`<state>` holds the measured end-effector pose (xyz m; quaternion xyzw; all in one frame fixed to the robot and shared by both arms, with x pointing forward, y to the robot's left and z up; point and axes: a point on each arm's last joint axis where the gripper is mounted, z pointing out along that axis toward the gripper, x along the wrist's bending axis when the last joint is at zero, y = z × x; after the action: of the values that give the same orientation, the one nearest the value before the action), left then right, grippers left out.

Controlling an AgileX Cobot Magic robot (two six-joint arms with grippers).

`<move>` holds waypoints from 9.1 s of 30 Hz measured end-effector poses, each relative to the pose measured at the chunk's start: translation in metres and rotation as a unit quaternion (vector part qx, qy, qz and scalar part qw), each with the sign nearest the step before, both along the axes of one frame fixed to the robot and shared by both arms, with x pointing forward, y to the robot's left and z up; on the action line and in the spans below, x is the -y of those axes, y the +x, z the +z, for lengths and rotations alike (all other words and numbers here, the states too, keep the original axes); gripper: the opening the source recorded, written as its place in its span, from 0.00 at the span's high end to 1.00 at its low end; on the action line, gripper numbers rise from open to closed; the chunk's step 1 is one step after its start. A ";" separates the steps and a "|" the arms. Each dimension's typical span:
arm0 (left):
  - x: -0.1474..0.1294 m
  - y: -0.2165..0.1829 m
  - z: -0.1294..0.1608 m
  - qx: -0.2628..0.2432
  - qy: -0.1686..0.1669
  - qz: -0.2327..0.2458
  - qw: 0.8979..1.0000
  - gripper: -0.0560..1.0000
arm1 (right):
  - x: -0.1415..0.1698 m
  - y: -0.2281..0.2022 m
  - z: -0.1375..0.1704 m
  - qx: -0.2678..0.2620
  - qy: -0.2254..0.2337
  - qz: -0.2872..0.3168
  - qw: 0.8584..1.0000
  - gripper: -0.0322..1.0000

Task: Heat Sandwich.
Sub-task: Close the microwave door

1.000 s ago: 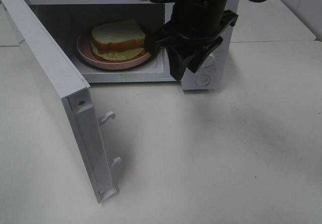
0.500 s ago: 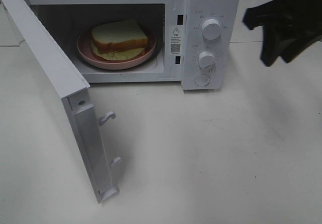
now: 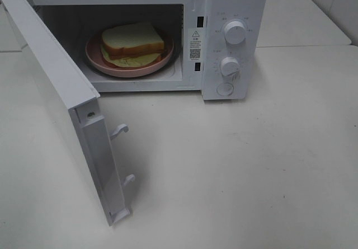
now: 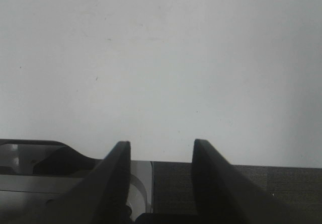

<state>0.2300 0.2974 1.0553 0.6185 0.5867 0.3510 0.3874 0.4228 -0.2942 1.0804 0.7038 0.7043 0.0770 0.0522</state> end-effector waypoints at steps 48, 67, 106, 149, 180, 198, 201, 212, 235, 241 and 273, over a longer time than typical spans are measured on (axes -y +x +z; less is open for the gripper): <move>0.000 0.000 0.000 0.000 0.000 0.000 1.000 0.32 | 0.006 -0.188 -0.032 0.416 -0.013 -0.020 0.909 0.47; 0.000 0.000 0.000 0.000 0.000 0.000 1.000 0.32 | 0.006 -0.191 -0.032 0.424 -0.013 -0.020 0.906 0.47; 0.000 0.000 0.000 0.000 0.000 0.000 1.000 0.32 | 0.006 -0.191 -0.032 0.424 -0.013 -0.020 0.906 0.47; 0.000 0.087 0.028 0.123 0.055 -0.009 0.991 0.32 | 0.006 -0.191 -0.032 0.424 -0.013 -0.020 0.906 0.47; 0.043 0.234 -0.058 0.164 -0.018 -0.120 0.979 0.95 | 0.006 -0.191 -0.032 0.424 -0.016 -0.020 0.905 0.48; 0.120 0.244 -0.102 0.143 -0.020 -0.153 0.978 0.95 | 0.006 -0.191 -0.032 0.424 -0.017 -0.020 0.905 0.48; 0.129 0.246 -0.105 0.146 -0.017 -0.140 0.979 0.95 | 0.006 -0.191 -0.032 0.424 -0.017 -0.020 0.905 0.48; 0.193 0.265 -0.108 0.162 0.013 -0.086 0.983 0.95 | 0.006 -0.191 -0.032 0.424 -0.017 -0.020 0.905 0.48; 0.268 0.313 -0.098 0.204 -0.011 -0.053 0.978 0.95 | 0.006 -0.191 -0.032 0.424 -0.017 -0.020 0.905 0.48; 0.274 0.318 -0.098 0.208 -0.007 -0.055 0.977 0.95 | 0.006 -0.191 -0.032 0.424 -0.017 -0.020 0.905 0.48; 0.273 0.332 -0.105 0.207 -0.005 -0.067 0.976 0.95 | 0.006 -0.190 -0.032 0.424 -0.018 -0.021 0.905 0.48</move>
<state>0.5623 0.0245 0.9505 0.5684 0.4532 0.4417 0.5258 0.2323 -0.3007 1.0484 0.6182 0.6025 0.3542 0.3597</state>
